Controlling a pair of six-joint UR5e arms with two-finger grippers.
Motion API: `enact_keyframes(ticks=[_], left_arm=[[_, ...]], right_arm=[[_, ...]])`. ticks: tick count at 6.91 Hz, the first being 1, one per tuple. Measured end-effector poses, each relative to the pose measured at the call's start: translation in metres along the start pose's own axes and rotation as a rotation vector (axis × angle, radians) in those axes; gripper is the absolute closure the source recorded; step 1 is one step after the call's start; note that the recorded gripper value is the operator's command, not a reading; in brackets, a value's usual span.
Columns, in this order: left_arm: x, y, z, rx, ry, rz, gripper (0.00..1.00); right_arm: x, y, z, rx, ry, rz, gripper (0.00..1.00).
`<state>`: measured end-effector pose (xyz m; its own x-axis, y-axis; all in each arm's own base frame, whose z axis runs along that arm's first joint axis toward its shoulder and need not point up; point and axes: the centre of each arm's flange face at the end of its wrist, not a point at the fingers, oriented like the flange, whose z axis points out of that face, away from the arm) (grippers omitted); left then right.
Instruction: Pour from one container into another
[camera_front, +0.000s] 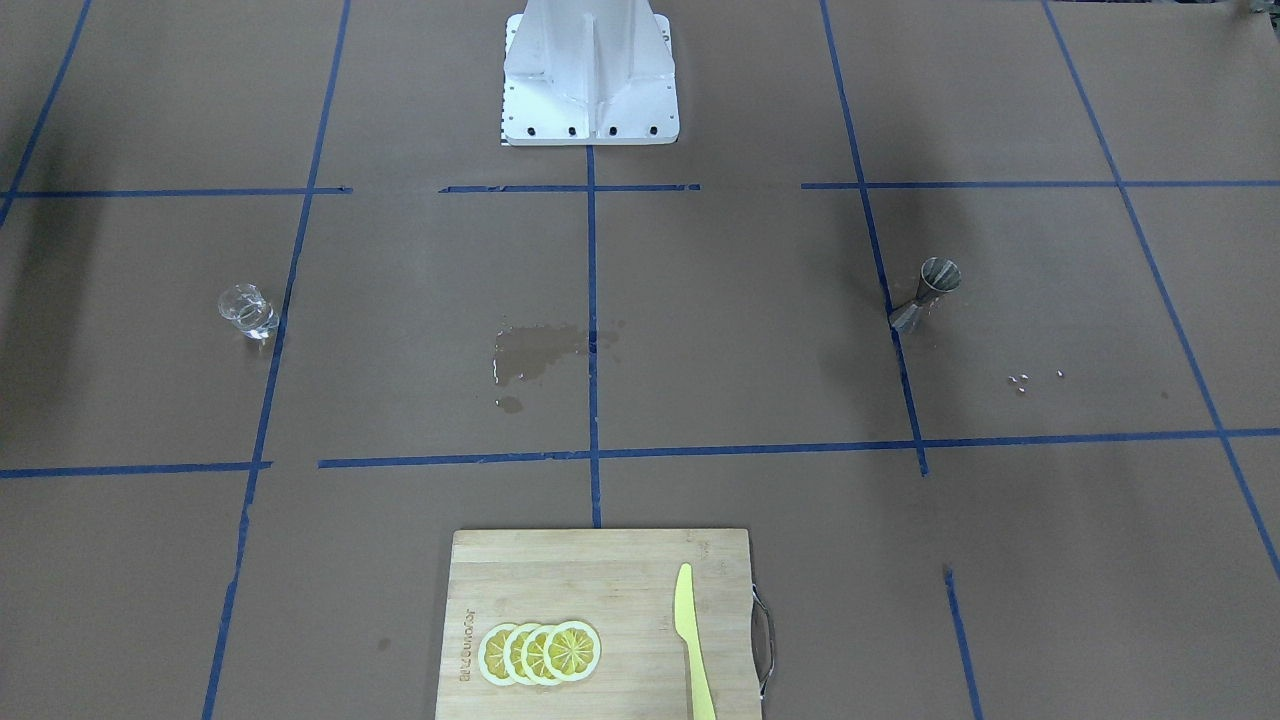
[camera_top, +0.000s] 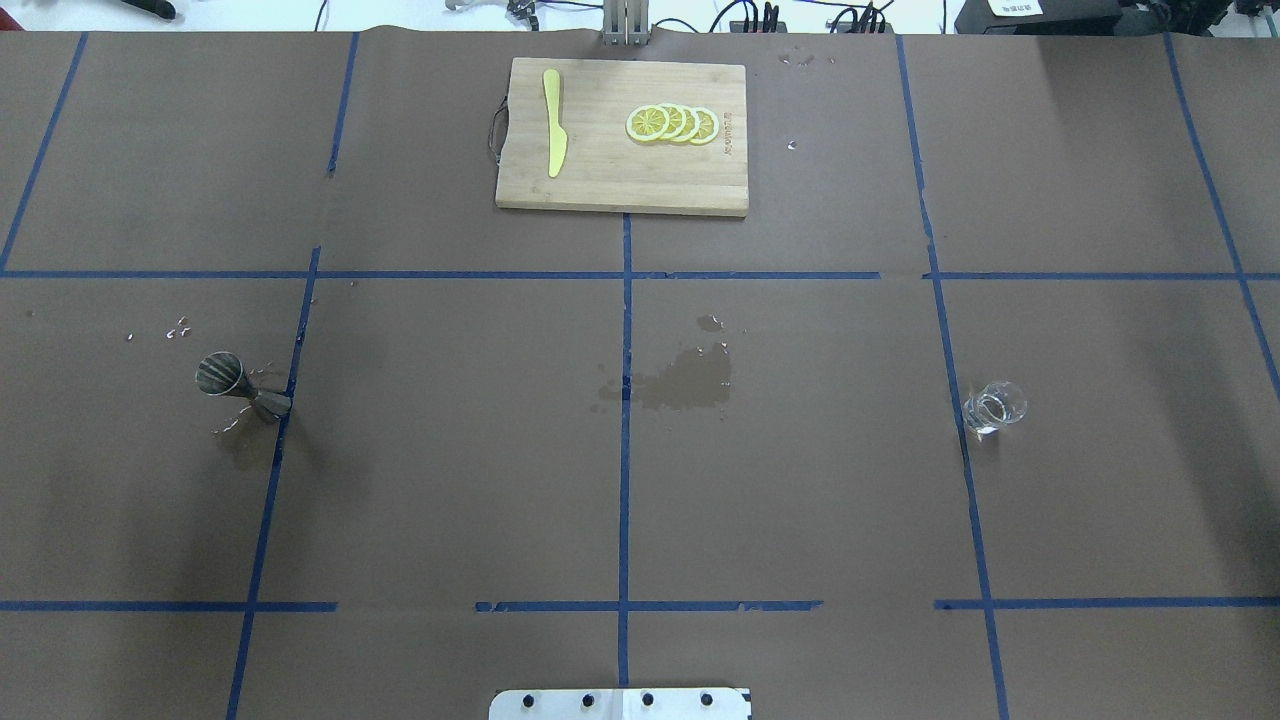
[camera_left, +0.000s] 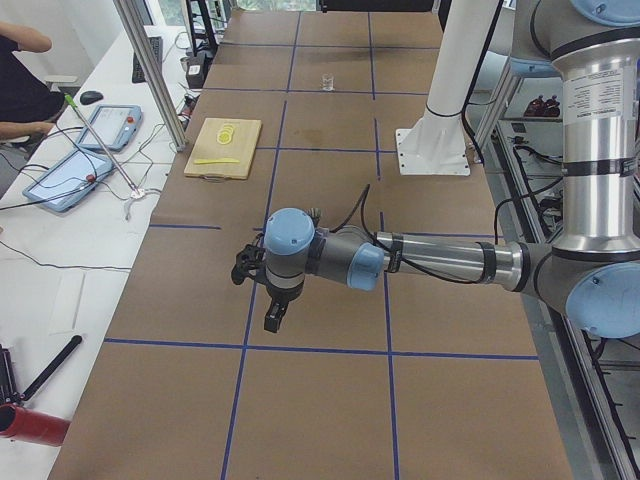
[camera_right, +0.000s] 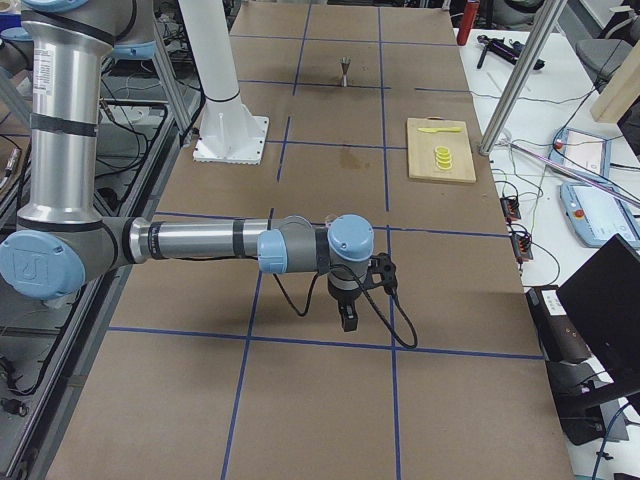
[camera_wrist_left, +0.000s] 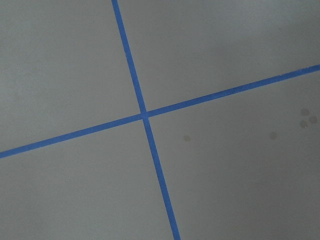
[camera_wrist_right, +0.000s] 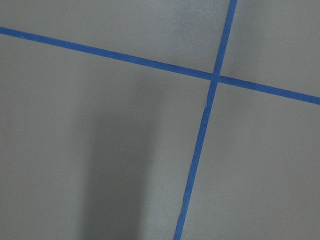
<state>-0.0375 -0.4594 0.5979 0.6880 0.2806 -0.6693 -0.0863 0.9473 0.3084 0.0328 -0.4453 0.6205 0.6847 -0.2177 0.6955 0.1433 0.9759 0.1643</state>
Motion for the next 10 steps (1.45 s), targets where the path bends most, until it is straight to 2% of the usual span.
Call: enact_keyframes(ticks=[1, 3, 5, 6, 7, 8, 9, 10], left_arm=[[0.009, -0.003, 0.003, 0.021, 0.027, 0.007, 0.00], [0.072, -0.022, 0.031, 0.100, 0.090, 0.001, 0.00], [0.166, -0.032, 0.069, 0.239, 0.129, -0.071, 0.00], [0.210, -0.033, 0.071, 0.311, 0.160, -0.090, 0.02], [0.247, -0.028, 0.064, 0.381, 0.175, -0.107, 0.01], [0.279, -0.013, 0.066, 0.456, 0.149, -0.138, 0.01], [0.308, 0.004, 0.075, 0.569, 0.094, -0.164, 0.01], [0.326, 0.017, 0.075, 0.673, 0.069, -0.174, 0.01]], right_arm=[[0.000, 0.000, 0.000, 0.000, 0.001, 0.001, 0.00], [-0.001, -0.001, -0.001, 0.017, 0.002, -0.016, 0.00], [-0.004, 0.002, -0.002, 0.034, -0.010, -0.032, 0.00], [-0.006, 0.003, -0.001, 0.037, -0.036, -0.032, 0.00], [-0.008, 0.004, -0.001, 0.040, -0.061, -0.033, 0.00], [-0.009, 0.006, -0.001, 0.041, -0.071, -0.033, 0.00], [-0.009, 0.006, -0.001, 0.041, -0.074, -0.033, 0.00], [-0.009, 0.006, 0.000, 0.040, -0.075, -0.032, 0.00]])
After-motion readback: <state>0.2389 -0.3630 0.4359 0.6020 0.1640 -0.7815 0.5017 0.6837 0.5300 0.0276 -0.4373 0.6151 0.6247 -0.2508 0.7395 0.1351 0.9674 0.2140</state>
